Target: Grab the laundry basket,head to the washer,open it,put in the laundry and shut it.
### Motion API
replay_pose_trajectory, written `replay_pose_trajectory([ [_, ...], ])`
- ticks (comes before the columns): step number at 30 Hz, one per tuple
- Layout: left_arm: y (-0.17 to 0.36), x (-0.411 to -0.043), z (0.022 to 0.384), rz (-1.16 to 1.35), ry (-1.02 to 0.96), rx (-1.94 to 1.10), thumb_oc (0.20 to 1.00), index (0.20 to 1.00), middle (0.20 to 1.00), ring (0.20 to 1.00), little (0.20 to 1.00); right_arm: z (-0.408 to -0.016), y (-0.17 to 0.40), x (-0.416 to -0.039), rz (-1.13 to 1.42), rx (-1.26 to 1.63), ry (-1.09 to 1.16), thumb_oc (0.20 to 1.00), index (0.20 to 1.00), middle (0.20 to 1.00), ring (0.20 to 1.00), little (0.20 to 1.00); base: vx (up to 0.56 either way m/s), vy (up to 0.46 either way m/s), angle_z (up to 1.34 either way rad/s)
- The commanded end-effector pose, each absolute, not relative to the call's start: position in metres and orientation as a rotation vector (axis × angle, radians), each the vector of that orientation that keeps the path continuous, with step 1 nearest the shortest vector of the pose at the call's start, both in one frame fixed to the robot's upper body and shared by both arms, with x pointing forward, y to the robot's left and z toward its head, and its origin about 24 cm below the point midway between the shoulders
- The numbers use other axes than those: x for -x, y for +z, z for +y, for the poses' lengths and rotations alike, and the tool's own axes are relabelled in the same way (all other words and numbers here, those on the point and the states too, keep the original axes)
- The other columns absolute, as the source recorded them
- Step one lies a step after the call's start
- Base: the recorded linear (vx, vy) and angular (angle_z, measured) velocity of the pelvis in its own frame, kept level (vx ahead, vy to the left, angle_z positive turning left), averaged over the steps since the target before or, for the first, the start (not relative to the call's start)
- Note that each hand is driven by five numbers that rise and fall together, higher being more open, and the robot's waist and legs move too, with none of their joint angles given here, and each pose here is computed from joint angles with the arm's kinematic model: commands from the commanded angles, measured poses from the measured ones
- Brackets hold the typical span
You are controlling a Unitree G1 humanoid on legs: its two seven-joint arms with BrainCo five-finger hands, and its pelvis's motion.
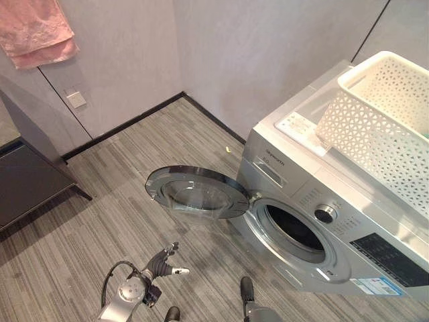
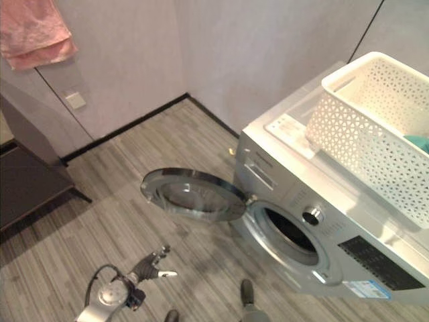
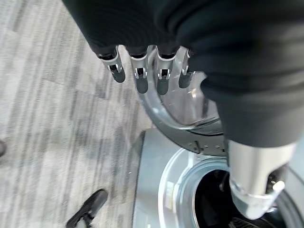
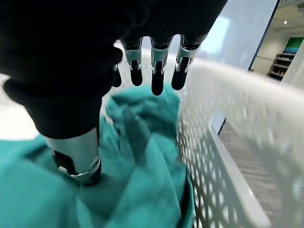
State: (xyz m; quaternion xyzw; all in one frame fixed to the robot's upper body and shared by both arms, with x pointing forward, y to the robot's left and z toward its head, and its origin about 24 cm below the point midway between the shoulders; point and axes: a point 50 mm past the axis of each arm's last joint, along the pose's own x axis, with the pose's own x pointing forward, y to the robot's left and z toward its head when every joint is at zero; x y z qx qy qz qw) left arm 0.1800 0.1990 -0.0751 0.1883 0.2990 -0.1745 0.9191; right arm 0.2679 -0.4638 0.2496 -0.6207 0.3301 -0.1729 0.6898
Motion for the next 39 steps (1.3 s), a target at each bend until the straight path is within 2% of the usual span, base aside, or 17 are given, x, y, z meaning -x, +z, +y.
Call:
replay_pose_trajectory([
  [1, -0.053, -0.195, 0.197, 0.507, -0.42, -0.411, 1.0, 1.0, 1.0, 1.0, 1.0, -0.481, 0.277, -0.243, 0.775, 1.378, -0.5, 0.953, 0.953, 0.953, 0.953, 0.953, 0.0, 0.0, 0.0],
  [2, -0.052, -0.195, 0.197, 0.506, -0.422, -0.41, 1.0, 1.0, 1.0, 1.0, 1.0, -0.48, 0.275, -0.244, 0.784, 1.38, -0.493, 1.0, 1.0, 1.0, 1.0, 1.0, -0.01, -0.02, 0.04],
  [18, -0.037, -0.198, 0.188, 0.442, -0.47, -0.369, 1.0, 1.0, 1.0, 1.0, 1.0, -0.477, 0.229, -0.249, 1.014, 1.434, -0.3, 1.0, 1.0, 1.0, 1.0, 1.0, -0.02, -0.018, -0.02],
  [29, -0.028, -0.205, 0.182, 0.401, -0.474, -0.354, 1.0, 1.0, 1.0, 1.0, 1.0, -0.453, 0.183, -0.267, 0.985, 1.35, -0.099, 1.0, 1.0, 1.0, 1.0, 1.0, -0.01, -0.006, 0.0],
  [30, -0.028, -0.205, 0.182, 0.402, -0.474, -0.355, 1.0, 1.0, 1.0, 1.0, 1.0, -0.451, 0.182, -0.269, 0.983, 1.341, -0.082, 0.793, 0.793, 0.793, 0.793, 0.793, 0.0, 0.0, 0.0],
  [31, -0.029, -0.204, 0.182, 0.403, -0.475, -0.353, 1.0, 1.0, 1.0, 1.0, 1.0, -0.448, 0.182, -0.27, 0.971, 1.335, -0.065, 0.517, 0.517, 0.517, 0.517, 0.517, 0.0, 0.0, 0.0],
  [32, -0.029, -0.203, 0.182, 0.405, -0.477, -0.351, 1.0, 1.0, 1.0, 1.0, 1.0, -0.446, 0.182, -0.271, 0.959, 1.328, -0.052, 0.2, 0.2, 0.2, 0.2, 0.2, 0.0, 0.0, 0.0],
  [39, -0.03, -0.201, 0.185, 0.409, -0.466, -0.352, 1.0, 1.0, 1.0, 1.0, 1.0, -0.442, 0.19, -0.276, 0.866, 1.276, -0.08, 0.2, 0.2, 0.2, 0.2, 0.2, 0.0, 0.0, 0.0],
])
